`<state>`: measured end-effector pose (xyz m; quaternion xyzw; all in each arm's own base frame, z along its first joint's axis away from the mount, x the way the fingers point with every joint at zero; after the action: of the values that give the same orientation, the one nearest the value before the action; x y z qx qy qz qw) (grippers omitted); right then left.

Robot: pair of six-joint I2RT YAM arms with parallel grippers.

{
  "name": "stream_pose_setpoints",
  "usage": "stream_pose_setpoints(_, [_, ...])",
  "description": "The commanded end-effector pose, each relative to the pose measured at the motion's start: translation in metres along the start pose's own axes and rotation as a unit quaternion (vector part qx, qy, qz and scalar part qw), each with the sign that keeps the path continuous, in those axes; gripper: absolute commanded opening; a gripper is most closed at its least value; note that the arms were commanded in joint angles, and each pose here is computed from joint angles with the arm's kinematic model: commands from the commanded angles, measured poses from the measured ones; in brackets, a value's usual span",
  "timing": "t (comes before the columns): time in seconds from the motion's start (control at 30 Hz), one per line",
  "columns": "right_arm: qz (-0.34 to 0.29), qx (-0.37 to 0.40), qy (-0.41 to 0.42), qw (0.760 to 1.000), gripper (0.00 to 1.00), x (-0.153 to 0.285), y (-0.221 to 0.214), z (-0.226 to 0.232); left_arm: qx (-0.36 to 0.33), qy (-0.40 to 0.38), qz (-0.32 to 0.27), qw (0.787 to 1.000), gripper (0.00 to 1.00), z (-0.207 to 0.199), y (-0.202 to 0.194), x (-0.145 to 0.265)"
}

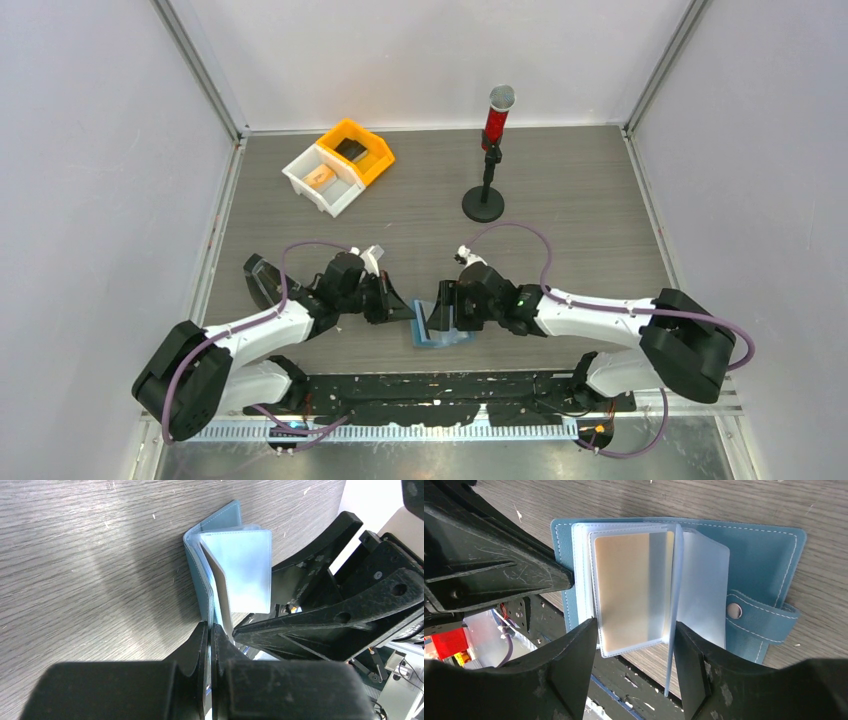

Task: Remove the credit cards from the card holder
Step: Remove the credit card from the card holder.

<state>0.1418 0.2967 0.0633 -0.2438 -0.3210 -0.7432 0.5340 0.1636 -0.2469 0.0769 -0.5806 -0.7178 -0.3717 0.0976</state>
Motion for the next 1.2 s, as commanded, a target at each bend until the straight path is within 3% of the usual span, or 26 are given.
stream_pose_setpoints(0.0, [-0.021, 0.014, -0.005, 1.000, 0.65, 0.007, 0.005, -0.002, -0.020, -0.001, -0.008, 1.000, 0.00, -0.002, 0.003, 0.002])
stream_pose_setpoints(0.8, [-0.078, 0.055, -0.107, 0.990, 0.67, 0.041, 0.029, -0.026, -0.050, 0.037, 0.017, 0.998, 0.00, 0.009, 0.001, 0.001])
stream_pose_setpoints(0.97, [-0.087, 0.060, -0.089, 0.990, 0.64, 0.051, 0.035, -0.011, -0.054, 0.060, 0.019, 0.997, 0.08, 0.016, 0.001, 0.004])
stream_pose_setpoints(1.17, [-0.079, 0.067, -0.025, 0.994, 0.52, 0.048, 0.035, 0.017, -0.063, 0.097, 0.006, 0.993, 0.22, 0.017, 0.011, 0.017])
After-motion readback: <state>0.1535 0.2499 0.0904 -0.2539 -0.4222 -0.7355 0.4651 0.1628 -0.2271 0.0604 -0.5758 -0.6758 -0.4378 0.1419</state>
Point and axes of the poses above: each gripper's point midway between its finger pads, its own x axis back along the fingers, its own z axis along the line the jaws close on, y = z × x, the point moved 1 cm from there along x, back along the fingers, and after that the axes turned 14 degrees about -x, right-handed, at the moved point
